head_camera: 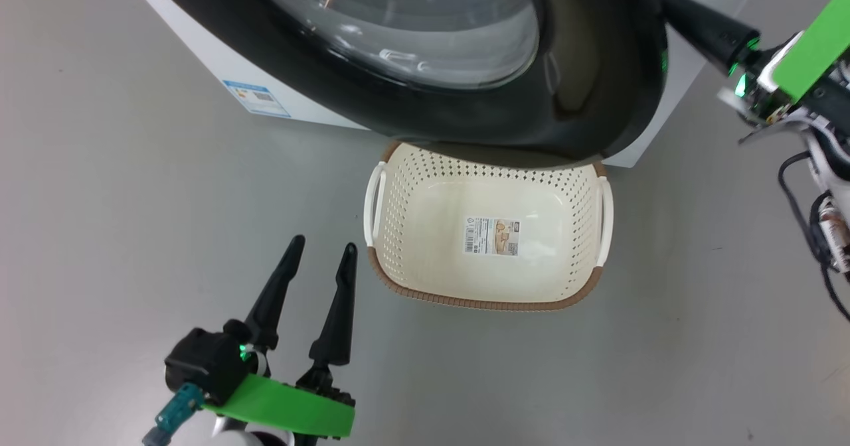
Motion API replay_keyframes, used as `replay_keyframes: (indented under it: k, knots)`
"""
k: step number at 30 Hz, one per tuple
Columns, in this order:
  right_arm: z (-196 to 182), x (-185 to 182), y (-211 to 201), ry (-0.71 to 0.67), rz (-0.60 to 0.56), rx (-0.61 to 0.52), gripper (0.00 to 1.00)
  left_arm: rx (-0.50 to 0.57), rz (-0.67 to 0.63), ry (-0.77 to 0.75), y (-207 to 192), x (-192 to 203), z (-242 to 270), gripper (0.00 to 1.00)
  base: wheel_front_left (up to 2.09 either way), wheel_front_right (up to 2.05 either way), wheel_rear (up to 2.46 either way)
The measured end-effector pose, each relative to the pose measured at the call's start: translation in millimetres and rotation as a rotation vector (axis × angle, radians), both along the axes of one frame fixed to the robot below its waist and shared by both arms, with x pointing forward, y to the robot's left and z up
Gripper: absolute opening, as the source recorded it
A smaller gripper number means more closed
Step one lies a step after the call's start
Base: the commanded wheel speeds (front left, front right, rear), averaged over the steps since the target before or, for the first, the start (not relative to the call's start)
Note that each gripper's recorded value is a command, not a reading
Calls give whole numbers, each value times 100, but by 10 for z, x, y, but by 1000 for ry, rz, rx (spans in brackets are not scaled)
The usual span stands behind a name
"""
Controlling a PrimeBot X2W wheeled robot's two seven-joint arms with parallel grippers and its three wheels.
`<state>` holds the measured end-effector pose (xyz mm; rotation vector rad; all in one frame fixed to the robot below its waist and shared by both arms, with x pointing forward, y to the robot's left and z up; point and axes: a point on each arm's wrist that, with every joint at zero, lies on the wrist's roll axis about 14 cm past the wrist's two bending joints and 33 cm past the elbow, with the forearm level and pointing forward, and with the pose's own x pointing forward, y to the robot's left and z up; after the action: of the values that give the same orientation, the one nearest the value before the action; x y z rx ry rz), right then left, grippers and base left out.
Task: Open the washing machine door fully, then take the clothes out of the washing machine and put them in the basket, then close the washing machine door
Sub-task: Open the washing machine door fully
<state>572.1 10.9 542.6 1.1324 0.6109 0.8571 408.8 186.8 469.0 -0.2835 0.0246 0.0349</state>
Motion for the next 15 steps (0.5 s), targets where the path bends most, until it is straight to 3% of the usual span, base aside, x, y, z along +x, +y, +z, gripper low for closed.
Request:
replay_keyframes:
  k: [15]
  knots:
    - [49, -567, 189, 9, 118, -3, 0, -2, -8, -19, -47, -149, 87, 100, 0, 0, 0]
